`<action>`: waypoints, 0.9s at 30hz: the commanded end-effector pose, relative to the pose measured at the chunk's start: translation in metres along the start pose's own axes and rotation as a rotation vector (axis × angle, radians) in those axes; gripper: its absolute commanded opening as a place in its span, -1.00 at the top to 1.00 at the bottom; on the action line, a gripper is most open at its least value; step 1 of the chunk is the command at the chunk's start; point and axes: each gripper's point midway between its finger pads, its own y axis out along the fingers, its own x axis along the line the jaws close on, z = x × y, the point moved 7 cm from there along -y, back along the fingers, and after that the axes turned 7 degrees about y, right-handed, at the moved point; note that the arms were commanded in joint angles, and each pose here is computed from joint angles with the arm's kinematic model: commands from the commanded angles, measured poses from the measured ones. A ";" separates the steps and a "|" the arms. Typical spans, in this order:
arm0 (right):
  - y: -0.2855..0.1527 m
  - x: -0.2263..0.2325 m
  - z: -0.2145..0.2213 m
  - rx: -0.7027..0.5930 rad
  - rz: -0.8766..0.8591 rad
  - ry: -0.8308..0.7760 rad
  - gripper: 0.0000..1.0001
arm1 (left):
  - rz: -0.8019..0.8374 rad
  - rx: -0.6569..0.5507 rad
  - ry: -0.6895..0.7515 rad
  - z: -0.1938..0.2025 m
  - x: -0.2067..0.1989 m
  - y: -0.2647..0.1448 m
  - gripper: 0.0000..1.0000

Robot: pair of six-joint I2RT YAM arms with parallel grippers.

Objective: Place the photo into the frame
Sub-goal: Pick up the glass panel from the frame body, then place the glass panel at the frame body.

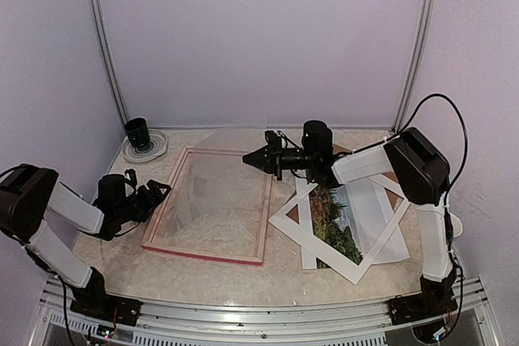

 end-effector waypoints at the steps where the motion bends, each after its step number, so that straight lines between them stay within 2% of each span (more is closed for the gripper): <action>1: 0.010 -0.015 0.004 0.025 0.012 -0.016 1.00 | 0.032 -0.016 0.011 -0.003 -0.006 -0.003 -0.78; 7: 0.018 -0.013 0.010 0.032 0.020 -0.037 1.00 | 0.029 -0.013 0.007 -0.002 -0.004 -0.002 -0.78; 27: 0.022 -0.023 0.017 0.002 0.002 0.068 1.00 | 0.037 -0.006 0.002 -0.001 -0.004 0.000 -0.78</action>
